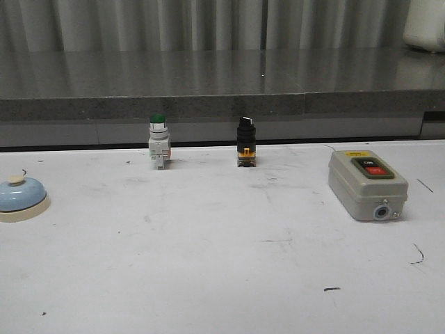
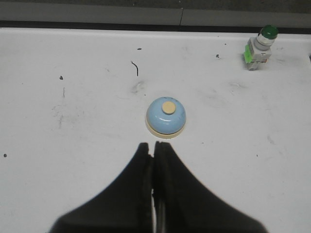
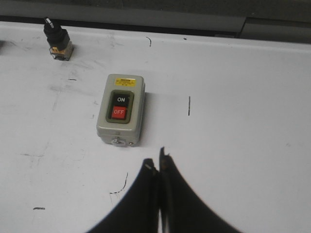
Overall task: Place and press bell with both arms
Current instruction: 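Open the left gripper and lower it over the blue bell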
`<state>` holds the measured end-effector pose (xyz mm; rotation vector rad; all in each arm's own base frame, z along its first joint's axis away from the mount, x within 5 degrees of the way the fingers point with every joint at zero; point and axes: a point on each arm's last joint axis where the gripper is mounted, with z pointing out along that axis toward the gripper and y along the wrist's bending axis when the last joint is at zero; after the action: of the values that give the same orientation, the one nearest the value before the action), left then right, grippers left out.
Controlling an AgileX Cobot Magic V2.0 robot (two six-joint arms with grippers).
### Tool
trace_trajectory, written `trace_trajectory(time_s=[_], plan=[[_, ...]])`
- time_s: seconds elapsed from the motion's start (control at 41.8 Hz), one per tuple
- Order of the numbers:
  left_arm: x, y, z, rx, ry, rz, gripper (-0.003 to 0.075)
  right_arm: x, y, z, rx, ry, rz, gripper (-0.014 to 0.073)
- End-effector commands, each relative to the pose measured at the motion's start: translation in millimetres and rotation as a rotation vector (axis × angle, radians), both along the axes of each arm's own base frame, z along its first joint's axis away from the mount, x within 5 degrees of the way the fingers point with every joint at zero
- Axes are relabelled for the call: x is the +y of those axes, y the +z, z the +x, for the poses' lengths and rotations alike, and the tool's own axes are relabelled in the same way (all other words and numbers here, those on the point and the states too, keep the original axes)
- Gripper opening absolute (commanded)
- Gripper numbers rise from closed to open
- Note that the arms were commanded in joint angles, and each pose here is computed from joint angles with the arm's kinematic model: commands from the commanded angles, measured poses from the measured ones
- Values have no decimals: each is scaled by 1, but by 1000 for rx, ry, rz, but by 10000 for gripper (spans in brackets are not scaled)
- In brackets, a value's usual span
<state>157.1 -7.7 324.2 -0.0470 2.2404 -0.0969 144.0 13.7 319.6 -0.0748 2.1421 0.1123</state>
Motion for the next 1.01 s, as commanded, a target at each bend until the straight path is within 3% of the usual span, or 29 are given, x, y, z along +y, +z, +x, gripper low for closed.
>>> trace_trajectory(time_s=[0.0,0.216,0.359,0.431,0.551,0.671,0.743,0.982], plan=[[0,16,3,-94,3,-3,-20,-1,15,3,-97,-5,-10,-67],[0,16,3,-92,3,-3,-19,-1,15,3,-96,-5,-11,-46],[0,16,3,-92,3,-3,-6,-1,15,3,-96,-5,-13,122],[0,16,3,-92,3,-3,44,-1,15,3,-96,-5,-14,241],[0,16,3,-92,3,-3,213,-1,15,3,-96,-5,-14,420],[0,16,3,-92,3,-3,446,-1,15,3,-96,-5,-14,491],[0,16,4,-91,3,-2,523,-1,15,3,-96,-5,-14,489],[0,16,4,-93,3,-3,535,-1,15,3,-96,-5,-14,489]])
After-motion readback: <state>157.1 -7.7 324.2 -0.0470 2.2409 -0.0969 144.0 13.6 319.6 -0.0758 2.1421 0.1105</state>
